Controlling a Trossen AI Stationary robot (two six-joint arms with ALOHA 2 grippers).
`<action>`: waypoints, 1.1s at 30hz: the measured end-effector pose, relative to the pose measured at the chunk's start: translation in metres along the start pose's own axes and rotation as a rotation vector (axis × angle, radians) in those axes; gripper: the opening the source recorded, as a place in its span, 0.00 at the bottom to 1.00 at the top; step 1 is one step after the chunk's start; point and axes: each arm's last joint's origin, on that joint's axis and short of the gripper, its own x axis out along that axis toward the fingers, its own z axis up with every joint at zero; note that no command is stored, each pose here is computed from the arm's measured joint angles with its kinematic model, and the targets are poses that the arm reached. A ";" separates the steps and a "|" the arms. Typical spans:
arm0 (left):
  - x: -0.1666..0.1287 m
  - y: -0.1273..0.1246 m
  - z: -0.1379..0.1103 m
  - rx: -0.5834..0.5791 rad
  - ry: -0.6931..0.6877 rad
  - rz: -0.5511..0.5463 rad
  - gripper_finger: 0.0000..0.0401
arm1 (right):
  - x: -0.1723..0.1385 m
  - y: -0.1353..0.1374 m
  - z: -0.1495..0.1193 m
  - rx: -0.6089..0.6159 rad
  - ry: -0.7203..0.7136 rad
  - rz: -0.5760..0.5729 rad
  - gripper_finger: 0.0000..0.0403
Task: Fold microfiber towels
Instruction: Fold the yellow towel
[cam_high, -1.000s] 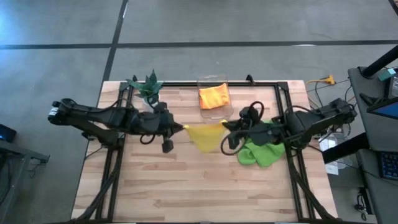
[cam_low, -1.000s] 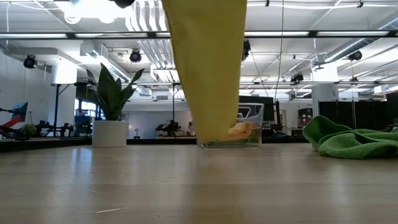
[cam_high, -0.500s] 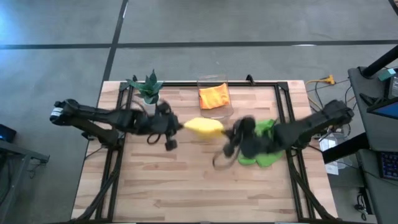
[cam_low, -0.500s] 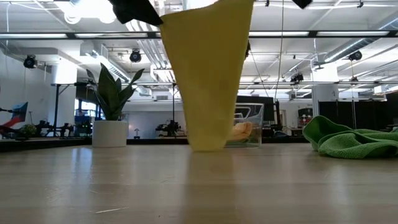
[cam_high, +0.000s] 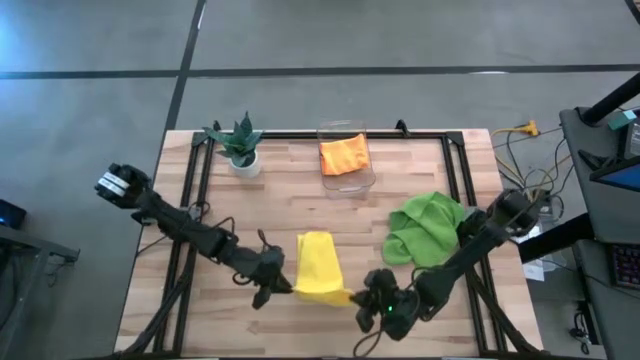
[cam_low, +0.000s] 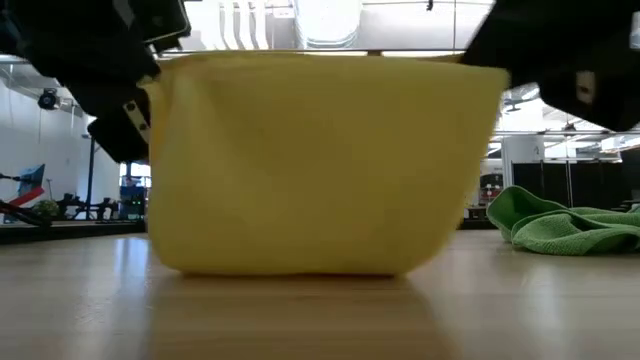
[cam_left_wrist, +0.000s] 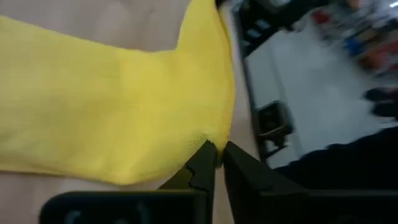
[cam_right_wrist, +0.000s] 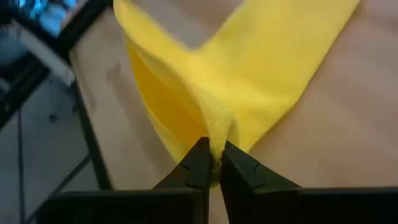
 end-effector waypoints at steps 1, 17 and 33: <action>0.000 0.001 -0.002 -0.003 -0.009 -0.038 0.06 | 0.001 0.002 -0.004 -0.009 0.024 0.009 0.07; -0.019 0.007 0.004 0.059 -0.093 -0.021 0.44 | -0.022 0.022 0.039 -0.302 -0.005 0.114 0.38; -0.005 0.041 -0.003 0.306 -0.026 0.353 0.44 | 0.027 -0.028 0.075 -0.179 0.124 0.020 0.37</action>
